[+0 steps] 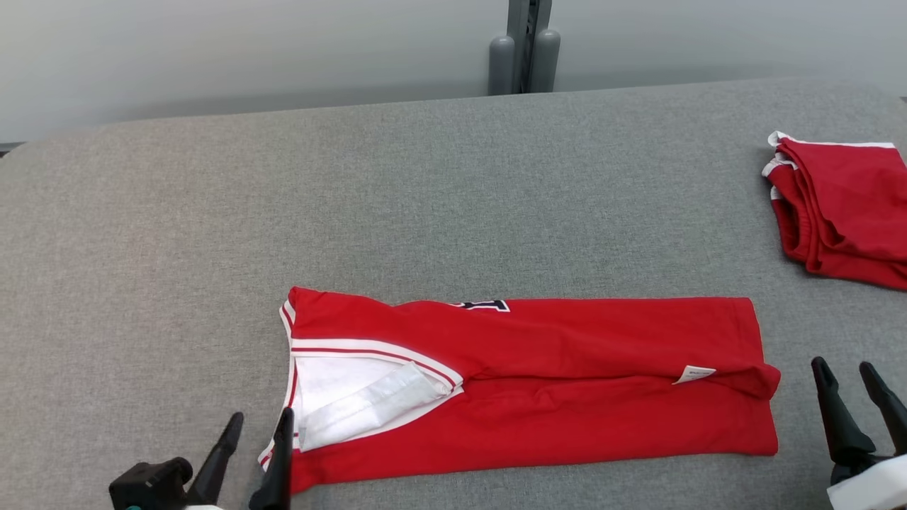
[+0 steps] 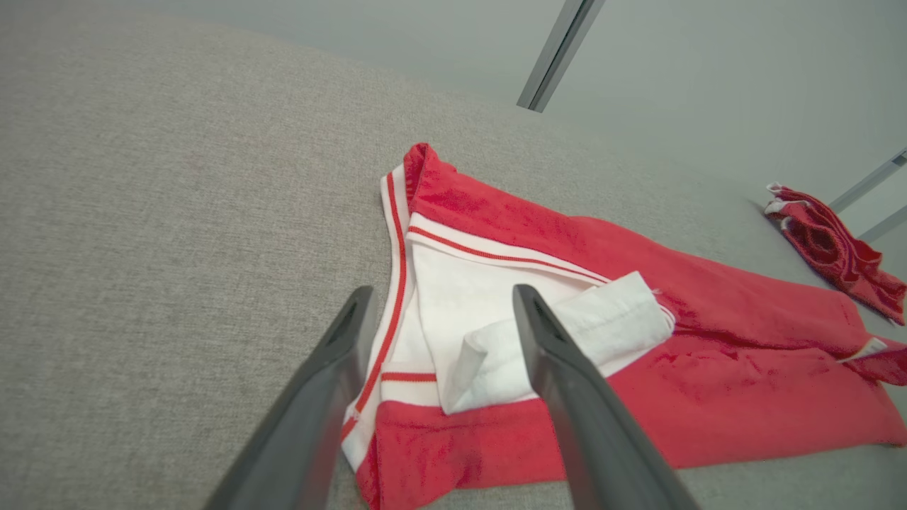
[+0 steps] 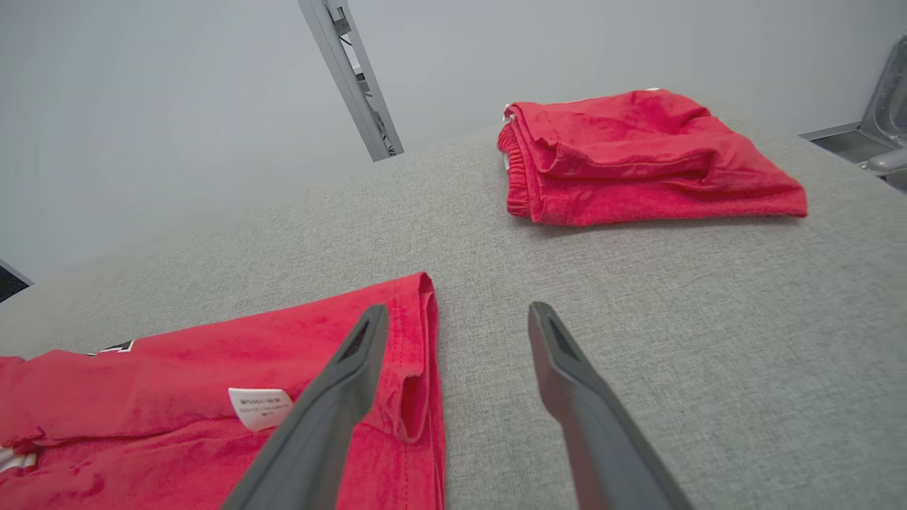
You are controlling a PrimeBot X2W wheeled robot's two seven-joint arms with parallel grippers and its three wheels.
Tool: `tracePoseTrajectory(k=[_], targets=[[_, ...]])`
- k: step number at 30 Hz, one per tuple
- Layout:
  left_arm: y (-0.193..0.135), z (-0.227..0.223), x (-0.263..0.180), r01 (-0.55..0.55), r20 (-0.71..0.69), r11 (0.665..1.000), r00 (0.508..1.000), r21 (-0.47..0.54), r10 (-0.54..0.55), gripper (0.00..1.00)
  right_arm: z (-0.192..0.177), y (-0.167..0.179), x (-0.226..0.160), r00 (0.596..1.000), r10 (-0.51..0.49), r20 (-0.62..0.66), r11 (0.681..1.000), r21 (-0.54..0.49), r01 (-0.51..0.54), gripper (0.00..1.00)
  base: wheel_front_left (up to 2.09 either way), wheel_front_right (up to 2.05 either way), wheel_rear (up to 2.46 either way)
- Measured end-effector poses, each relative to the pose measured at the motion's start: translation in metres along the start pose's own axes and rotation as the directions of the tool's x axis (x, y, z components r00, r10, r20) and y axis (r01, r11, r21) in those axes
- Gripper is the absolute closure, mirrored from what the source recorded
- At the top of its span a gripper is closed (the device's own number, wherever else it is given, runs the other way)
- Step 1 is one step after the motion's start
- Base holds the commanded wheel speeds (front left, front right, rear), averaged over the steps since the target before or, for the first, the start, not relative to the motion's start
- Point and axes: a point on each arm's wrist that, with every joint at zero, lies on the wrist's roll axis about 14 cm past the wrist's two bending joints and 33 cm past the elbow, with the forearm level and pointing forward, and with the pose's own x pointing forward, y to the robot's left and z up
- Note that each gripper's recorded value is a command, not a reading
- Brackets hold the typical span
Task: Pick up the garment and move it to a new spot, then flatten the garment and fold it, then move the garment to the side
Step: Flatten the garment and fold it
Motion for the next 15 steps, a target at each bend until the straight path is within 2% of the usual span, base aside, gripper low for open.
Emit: tracePoseTrajectory(k=[8,15], targets=[[-0.016,0.026,0.002,0.038,0.117,0.998,0.992,0.055,-0.044,0.0,0.01,0.001,-0.004,1.0,-0.018,0.023,1.0,0.001,0.018,0.0,0.0,0.0,0.0],[-0.04,0.04,0.005,0.083,0.192,0.995,0.977,0.064,-0.093,0.0,0.009,0.014,0.003,1.0,0.001,-0.017,1.0,-0.014,-0.001,0.0,0.0,0.0,0.0]])
